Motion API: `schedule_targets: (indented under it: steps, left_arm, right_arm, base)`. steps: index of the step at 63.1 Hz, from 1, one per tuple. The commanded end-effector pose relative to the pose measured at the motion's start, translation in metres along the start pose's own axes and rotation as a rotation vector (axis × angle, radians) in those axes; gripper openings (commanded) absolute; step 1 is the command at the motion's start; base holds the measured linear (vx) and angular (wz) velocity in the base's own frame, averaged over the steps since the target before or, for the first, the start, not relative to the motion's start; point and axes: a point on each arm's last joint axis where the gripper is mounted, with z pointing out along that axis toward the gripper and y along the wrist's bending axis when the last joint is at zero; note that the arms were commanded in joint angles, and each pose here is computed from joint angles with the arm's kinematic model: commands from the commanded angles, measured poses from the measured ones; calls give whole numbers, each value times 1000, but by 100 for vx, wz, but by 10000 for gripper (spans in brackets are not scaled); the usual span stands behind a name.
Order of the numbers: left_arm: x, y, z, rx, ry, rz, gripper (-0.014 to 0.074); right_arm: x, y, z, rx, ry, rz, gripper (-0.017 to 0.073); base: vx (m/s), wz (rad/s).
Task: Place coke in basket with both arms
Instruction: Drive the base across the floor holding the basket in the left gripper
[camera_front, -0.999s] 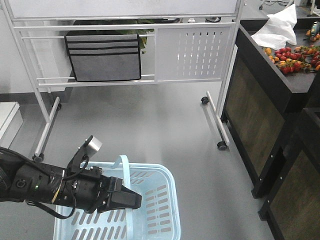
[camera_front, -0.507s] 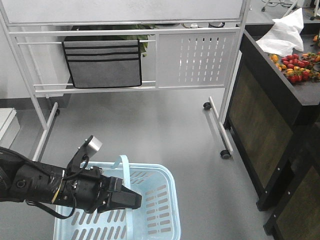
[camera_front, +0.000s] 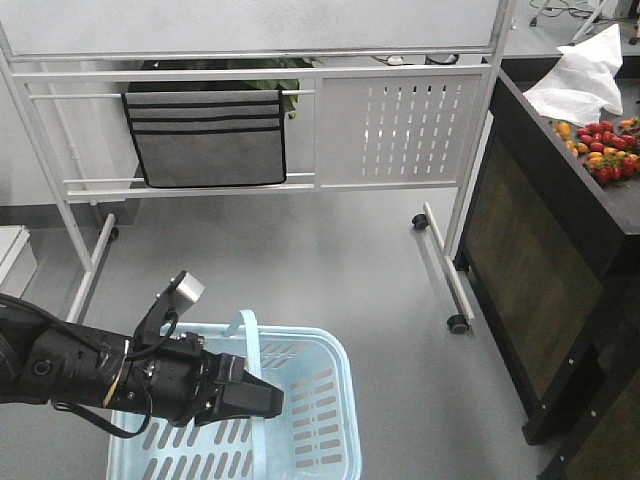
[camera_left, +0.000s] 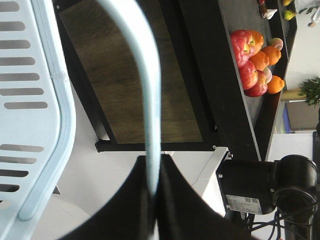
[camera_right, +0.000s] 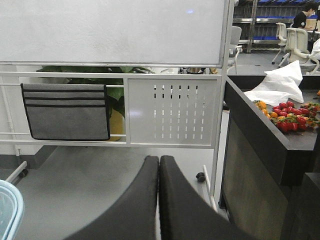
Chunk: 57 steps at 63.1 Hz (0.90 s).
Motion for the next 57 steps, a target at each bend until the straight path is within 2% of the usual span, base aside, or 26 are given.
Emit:
schedule_targets:
  steps: [1,57]
  left_arm:
    - [-6,-21,-7,85,-47,25,-5]
    - [-6,-21,-7,85,-47,25,-5]
  right_arm:
    - [-1,0,0,2,-68,-4,-10]
    - [-1,0,0,2,-68,-4,-10]
  base:
    - [11,0]
    - [10,3]
